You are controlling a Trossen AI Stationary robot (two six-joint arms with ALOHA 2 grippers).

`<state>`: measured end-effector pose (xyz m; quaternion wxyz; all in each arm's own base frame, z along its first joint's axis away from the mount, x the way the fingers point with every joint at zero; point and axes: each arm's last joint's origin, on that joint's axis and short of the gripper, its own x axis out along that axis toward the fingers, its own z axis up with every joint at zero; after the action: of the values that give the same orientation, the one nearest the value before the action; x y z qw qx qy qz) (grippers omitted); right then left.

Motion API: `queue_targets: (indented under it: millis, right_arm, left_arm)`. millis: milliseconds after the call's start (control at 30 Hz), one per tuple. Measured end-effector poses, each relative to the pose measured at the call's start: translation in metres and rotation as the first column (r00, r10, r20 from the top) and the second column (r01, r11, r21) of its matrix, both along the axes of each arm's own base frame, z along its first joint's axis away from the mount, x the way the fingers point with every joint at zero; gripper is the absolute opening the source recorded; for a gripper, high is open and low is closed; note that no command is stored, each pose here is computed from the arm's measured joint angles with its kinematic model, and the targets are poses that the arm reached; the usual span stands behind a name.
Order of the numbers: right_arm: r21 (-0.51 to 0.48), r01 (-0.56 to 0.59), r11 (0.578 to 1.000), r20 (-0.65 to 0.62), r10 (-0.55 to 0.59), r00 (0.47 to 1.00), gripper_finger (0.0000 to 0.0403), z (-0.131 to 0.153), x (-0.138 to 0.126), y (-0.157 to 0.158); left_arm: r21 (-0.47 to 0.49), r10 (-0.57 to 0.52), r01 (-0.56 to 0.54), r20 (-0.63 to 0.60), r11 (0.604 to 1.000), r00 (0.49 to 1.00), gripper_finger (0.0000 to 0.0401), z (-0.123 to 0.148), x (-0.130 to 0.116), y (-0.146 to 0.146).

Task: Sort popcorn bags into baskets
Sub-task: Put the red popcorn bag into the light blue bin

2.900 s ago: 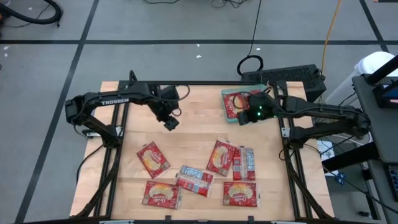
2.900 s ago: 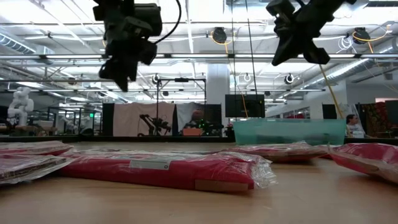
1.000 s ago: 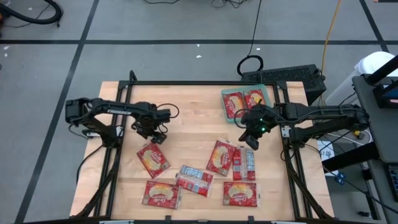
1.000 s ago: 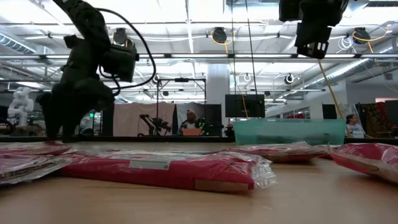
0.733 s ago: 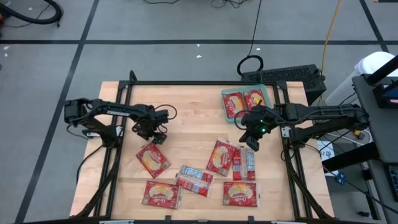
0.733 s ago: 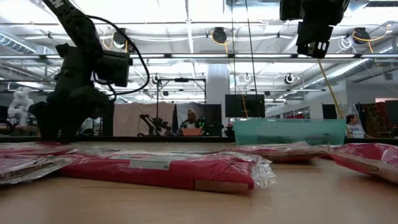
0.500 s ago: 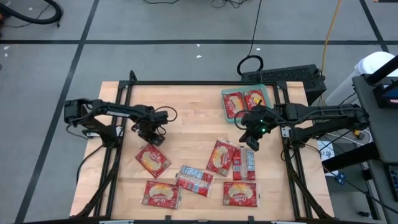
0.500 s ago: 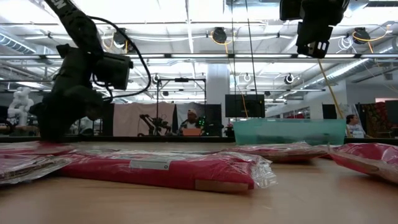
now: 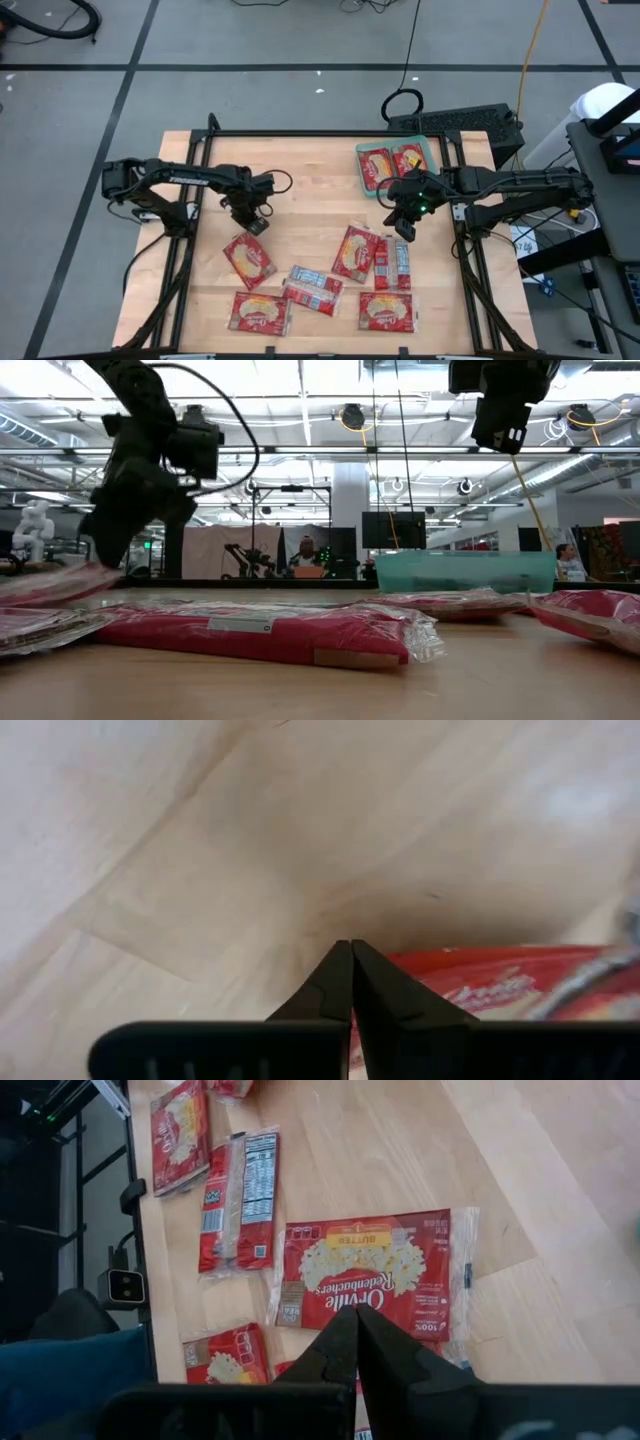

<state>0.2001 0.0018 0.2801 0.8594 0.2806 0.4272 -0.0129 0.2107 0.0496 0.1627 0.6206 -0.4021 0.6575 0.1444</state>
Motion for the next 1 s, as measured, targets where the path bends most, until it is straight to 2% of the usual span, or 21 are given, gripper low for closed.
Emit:
queue_targets:
  millis: [100,233,333,467,600,733,867,1000]
  right_arm:
    - [0.0,0.0,1.0,0.0,0.0,1.0,0.0,0.0,0.0,0.0]
    - [-0.008,-0.01,1.0,0.003,0.01,1.0,0.0,0.0,0.0,0.0]
    - [-0.016,-0.02,1.0,0.004,0.02,1.0,0.0,0.0,0.0,0.0]
    - [-0.016,-0.021,1.0,-0.003,0.021,1.0,0.0,-0.001,-0.001,0.0]
    - [-0.027,-0.036,0.999,-0.013,0.036,0.999,0.0,-0.001,-0.002,0.0]
    - [-0.036,-0.049,0.998,-0.03,0.048,0.998,0.0,-0.003,-0.003,0.0]
    - [-0.04,-0.057,0.998,-0.043,0.055,0.998,0.0,-0.003,-0.004,0.0]
    - [-0.053,-0.071,0.996,-0.041,0.069,0.997,0.0,-0.004,-0.004,0.0]
  left_arm:
    - [0.013,0.005,-0.005,0.026,1.0,1.0,0.0016,0.014,-0.001,0.003]
    - [-0.004,0.023,-0.023,-0.052,1.0,0.998,0.0045,0.024,-0.016,0.002]
    - [-0.025,0.043,-0.047,-0.136,0.999,0.99,0.0088,0.027,-0.029,0.0]
    - [-0.029,0.026,-0.031,-0.157,0.999,0.987,0.0162,0.022,-0.036,-0.005]
    - [0.012,0.02,-0.019,-0.084,1.0,0.996,0.0231,0.014,-0.03,-0.006]
    - [0.02,0.055,-0.055,0.005,0.998,0.998,0.0283,0.002,-0.024,-0.009]
    - [0.012,0.072,-0.073,0.006,0.997,0.997,0.0303,-0.013,-0.025,-0.014]
    - [-0.016,0.03,-0.03,0.023,0.999,0.999,0.0277,-0.029,-0.029,-0.023]
